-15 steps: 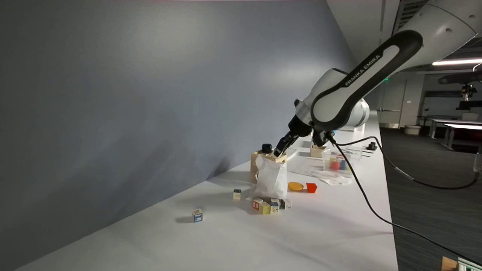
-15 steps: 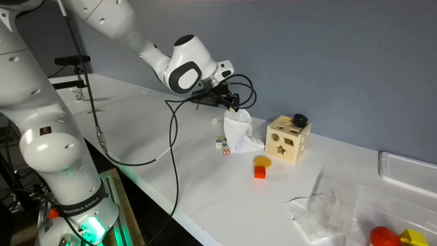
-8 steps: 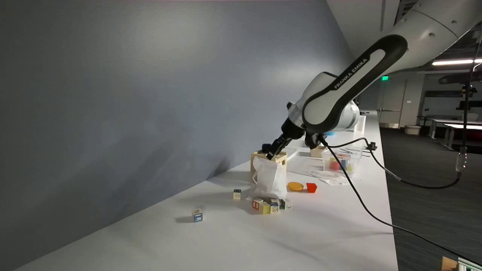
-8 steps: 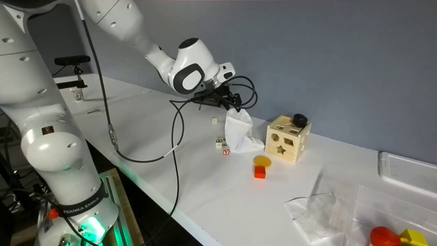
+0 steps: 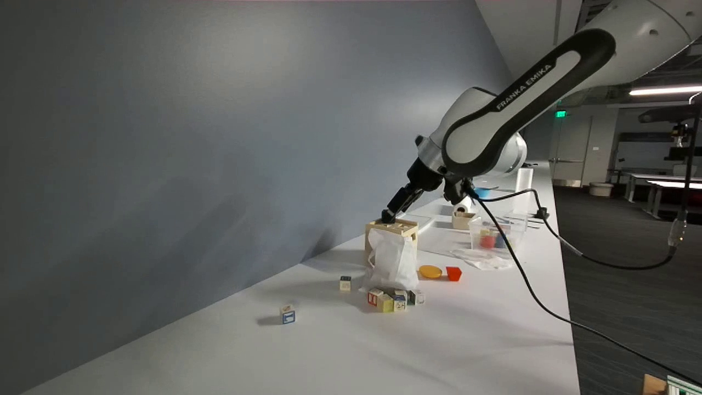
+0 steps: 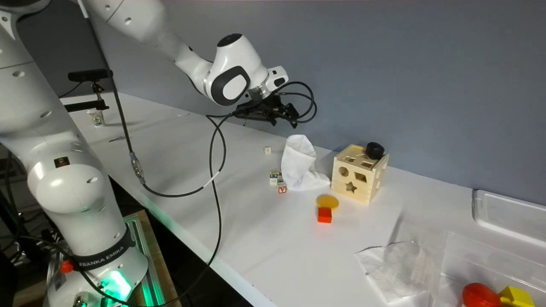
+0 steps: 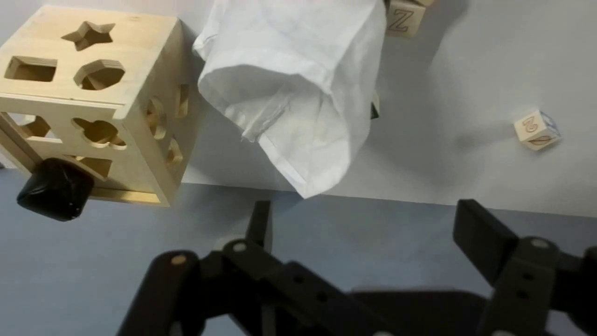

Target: Put the contents on the table inside the plastic

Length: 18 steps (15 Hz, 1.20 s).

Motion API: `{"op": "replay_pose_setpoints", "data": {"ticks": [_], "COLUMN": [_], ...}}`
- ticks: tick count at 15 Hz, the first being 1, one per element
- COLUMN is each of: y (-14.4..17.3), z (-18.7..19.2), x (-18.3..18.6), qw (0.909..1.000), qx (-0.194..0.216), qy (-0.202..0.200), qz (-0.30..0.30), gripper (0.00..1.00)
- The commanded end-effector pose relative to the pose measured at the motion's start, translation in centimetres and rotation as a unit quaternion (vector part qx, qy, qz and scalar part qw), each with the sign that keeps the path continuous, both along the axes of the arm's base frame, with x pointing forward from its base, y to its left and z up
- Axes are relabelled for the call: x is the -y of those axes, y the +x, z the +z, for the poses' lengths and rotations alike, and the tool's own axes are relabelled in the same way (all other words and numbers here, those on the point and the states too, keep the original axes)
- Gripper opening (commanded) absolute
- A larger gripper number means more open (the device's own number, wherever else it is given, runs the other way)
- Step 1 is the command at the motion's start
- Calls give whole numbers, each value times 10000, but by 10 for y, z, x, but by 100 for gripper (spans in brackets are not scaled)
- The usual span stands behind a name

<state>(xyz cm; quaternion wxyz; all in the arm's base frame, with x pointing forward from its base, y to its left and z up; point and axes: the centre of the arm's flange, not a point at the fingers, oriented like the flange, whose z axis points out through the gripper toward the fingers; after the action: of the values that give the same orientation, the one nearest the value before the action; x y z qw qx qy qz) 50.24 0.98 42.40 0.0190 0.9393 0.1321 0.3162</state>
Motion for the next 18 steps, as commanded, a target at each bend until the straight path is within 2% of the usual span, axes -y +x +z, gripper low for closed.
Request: {"op": "replay_pose_setpoints", "data": {"ticks": [1,4,7,10,13,15,18], "y": [-23,-37,-44,-41,-33,-27,-17], "z": [24,27,19,2,-25,-46,-77], "x": [-25,-47,-63,-70,-65,-60,-49], "qw": [9975,9894,9719,9550,9433,9319,9067], "qx": [-579,-1323,-2173,-2741,-2903,-2994,-3150], "qy": [317,510,884,1081,1137,1199,1399], "qz": [245,309,212,-346,-1137,-1663,-2430], "gripper": [100,100,100,100,100,100,100]}}
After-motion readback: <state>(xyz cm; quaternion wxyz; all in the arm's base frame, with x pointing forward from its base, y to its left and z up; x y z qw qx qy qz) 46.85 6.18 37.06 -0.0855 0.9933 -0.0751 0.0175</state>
